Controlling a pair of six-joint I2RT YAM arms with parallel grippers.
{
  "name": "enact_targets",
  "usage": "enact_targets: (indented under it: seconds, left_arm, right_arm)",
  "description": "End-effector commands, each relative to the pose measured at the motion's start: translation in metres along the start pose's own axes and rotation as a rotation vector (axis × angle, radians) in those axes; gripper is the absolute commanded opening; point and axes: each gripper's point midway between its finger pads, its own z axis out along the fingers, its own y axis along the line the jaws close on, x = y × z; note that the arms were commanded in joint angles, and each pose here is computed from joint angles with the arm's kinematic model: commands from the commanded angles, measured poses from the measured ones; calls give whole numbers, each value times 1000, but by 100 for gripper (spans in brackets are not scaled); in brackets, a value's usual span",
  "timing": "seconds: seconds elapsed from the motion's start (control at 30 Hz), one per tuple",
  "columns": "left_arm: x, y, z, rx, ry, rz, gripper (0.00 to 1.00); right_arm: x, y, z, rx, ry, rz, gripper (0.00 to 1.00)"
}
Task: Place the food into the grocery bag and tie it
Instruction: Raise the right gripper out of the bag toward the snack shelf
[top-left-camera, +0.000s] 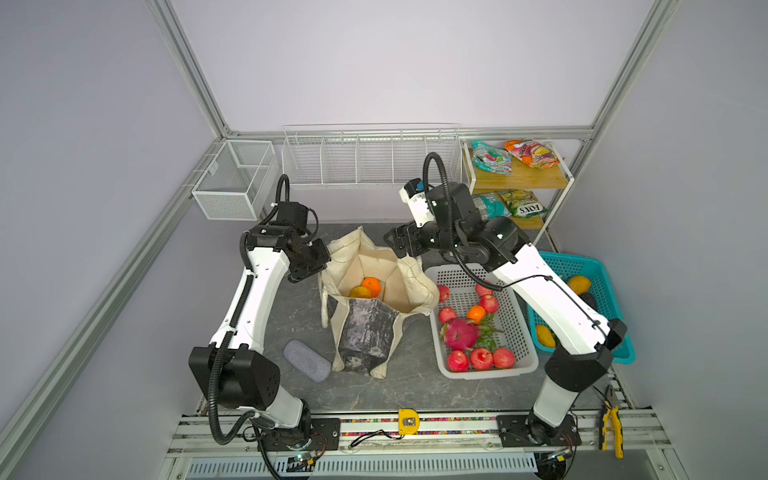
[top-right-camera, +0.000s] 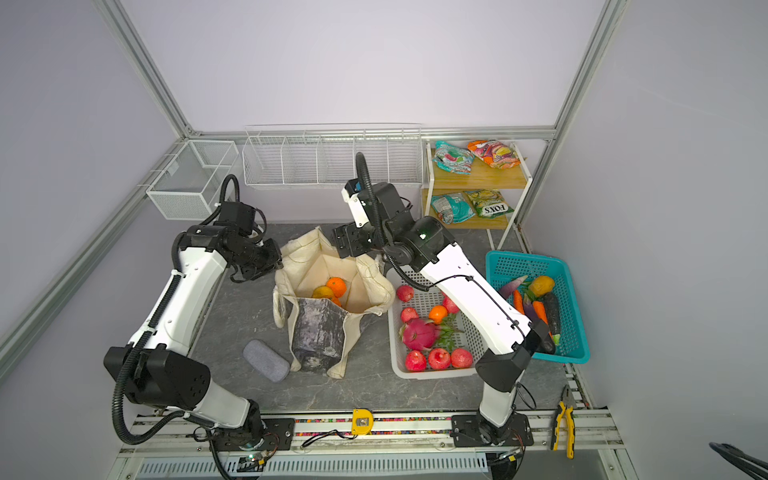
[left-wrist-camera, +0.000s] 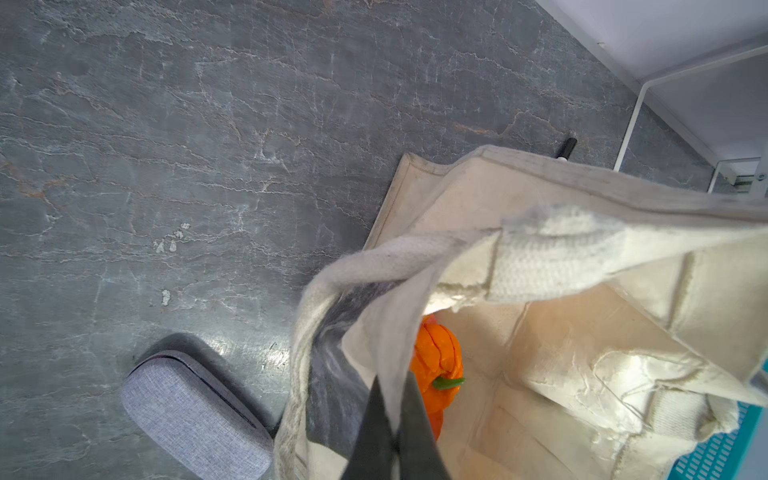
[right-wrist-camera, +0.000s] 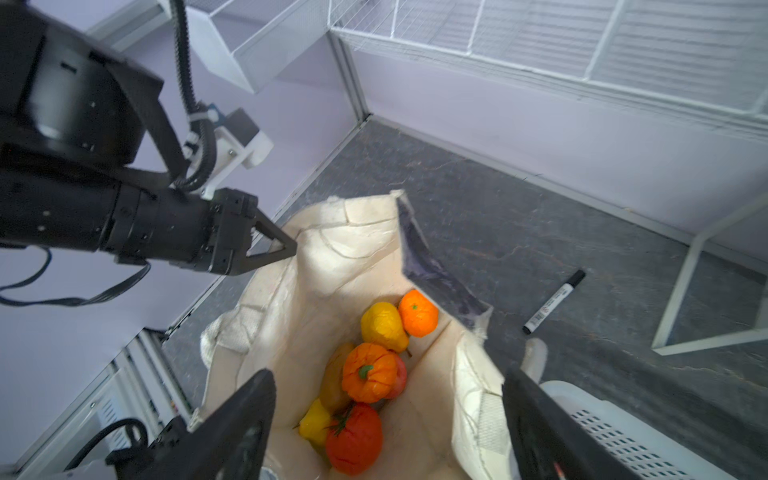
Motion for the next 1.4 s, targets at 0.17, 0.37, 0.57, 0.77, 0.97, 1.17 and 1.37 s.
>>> enact_targets:
  seconds: [0.17,0.37,0.57,0.77,0.97,1.17,1.37]
  left_arm:
    - [-5,-2,6,22,-6,17,0]
    - [-9,-7,5,33,-7,25,0]
    - [-8,-5,3,28,-12,18,0]
    - [-9,-7,3,33,-16,15,0]
    - [-12,-10,2,44,-20,16,0]
    - [-14,-13,3,54,-20,15,0]
    - [-15,-14,5,62,-17,11,0]
  right_arm:
    - [-37,-89,-59,269,-264,146,88]
    - [-40,-160,-89,370,-350,324,88]
    - [-40,-230,-109,418,-436,530,92]
    - [-54,-283,-133,413,-563,710,99]
    - [-60,-324,-156,390,-662,886,95]
    - [-66,-352,-153,299,-681,1026,91]
    - [-85,-366,-139,219,-674,1095,86]
